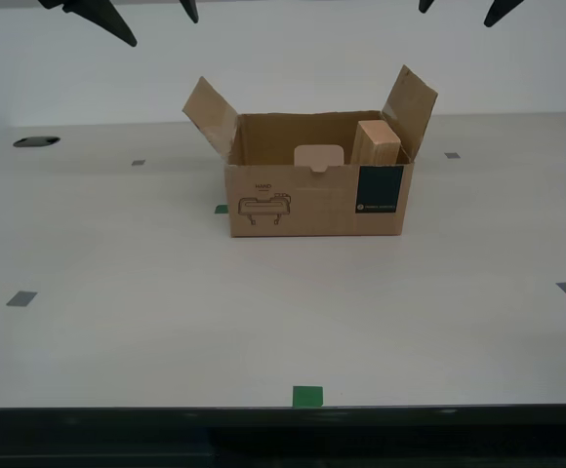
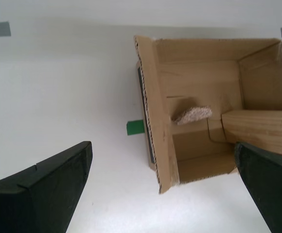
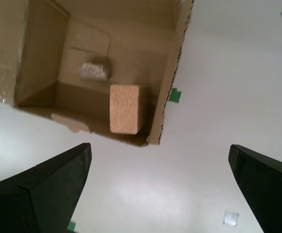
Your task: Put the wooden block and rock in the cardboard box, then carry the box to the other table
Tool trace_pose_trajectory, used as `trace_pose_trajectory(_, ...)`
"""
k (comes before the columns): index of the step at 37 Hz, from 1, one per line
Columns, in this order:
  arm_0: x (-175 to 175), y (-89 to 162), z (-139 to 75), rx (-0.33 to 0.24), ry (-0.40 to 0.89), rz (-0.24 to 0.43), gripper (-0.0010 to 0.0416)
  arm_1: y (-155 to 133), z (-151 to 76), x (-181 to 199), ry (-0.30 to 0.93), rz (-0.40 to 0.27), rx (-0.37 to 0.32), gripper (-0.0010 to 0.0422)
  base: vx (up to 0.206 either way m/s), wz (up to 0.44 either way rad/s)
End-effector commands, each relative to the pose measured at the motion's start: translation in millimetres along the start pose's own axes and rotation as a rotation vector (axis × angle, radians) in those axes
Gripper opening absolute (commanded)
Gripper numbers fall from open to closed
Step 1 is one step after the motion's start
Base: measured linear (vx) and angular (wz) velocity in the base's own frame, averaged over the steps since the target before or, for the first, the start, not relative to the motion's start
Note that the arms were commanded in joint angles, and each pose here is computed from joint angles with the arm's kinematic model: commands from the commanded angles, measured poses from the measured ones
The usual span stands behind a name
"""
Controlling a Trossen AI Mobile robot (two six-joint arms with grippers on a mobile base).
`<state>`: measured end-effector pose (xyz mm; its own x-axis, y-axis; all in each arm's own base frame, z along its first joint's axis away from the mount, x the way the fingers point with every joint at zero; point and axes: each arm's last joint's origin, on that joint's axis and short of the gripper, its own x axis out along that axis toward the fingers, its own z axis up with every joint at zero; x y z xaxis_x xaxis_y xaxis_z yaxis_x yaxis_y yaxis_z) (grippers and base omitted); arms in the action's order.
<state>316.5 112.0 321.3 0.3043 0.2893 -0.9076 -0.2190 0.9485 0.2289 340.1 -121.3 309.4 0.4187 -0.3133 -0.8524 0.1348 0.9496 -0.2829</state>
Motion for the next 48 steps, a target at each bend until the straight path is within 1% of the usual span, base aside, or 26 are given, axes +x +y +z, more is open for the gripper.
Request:
trace_pose_trajectory(1, 7, -8, 3, 0.026, -0.013, -0.01, 0.0394, 0, 2, 2, -0.031, -0.009, -0.003, 0.0398, 0.0, 0.0)
trace_pose_trajectory(3, 12, -13, 5, 0.038, 0.001, -0.016, 0.0394, 1, 4, 7, -0.033, -0.014, -0.01, 0.0398, 0.0, 0.0)
trace_pose_trajectory(5, 18, -17, 8, 0.05, 0.015, -0.018, 0.0394, 0, 4, 9, -0.023, -0.035, -0.01, 0.0398, 0.0, 0.0)
trace_pose_trajectory(7, 24, -19, 11, 0.054, 0.027, -0.018, 0.0394, 1, 4, 18, 0.004, -0.058, -0.012, 0.0398, 0.0, 0.0)
trace_pose_trajectory(9, 32, -19, 15, 0.056, 0.042, -0.011, 0.0394, 2, 5, 28, 0.029, -0.066, -0.015, 0.0398, 0.0, 0.0)
trace_pose_trajectory(22, 89, -27, 44, 0.045, 0.128, -0.019, 0.0394, 11, 15, 96, 0.132, -0.032, -0.029, 0.0398, 0.0, 0.0)
trace_pose_trajectory(33, 137, -34, 64, 0.044, 0.185, -0.024, 0.0394, 13, 29, 135, 0.162, -0.027, -0.028, 0.0398, 0.0, 0.0)
trace_pose_trajectory(37, 146, -34, 68, 0.036, 0.194, -0.004, 0.0394, 14, 30, 144, 0.172, -0.025, -0.027, 0.0398, 0.0, 0.0)
trace_pose_trajectory(42, 155, -36, 70, 0.039, 0.204, -0.003, 0.0394, 16, 27, 153, 0.196, -0.018, -0.026, 0.0398, 0.0, 0.0)
trace_pose_trajectory(48, 157, -36, 67, 0.041, 0.213, -0.004, 0.0394, 17, 25, 155, 0.202, -0.02, 0.01, 0.0398, 0.0, 0.0)
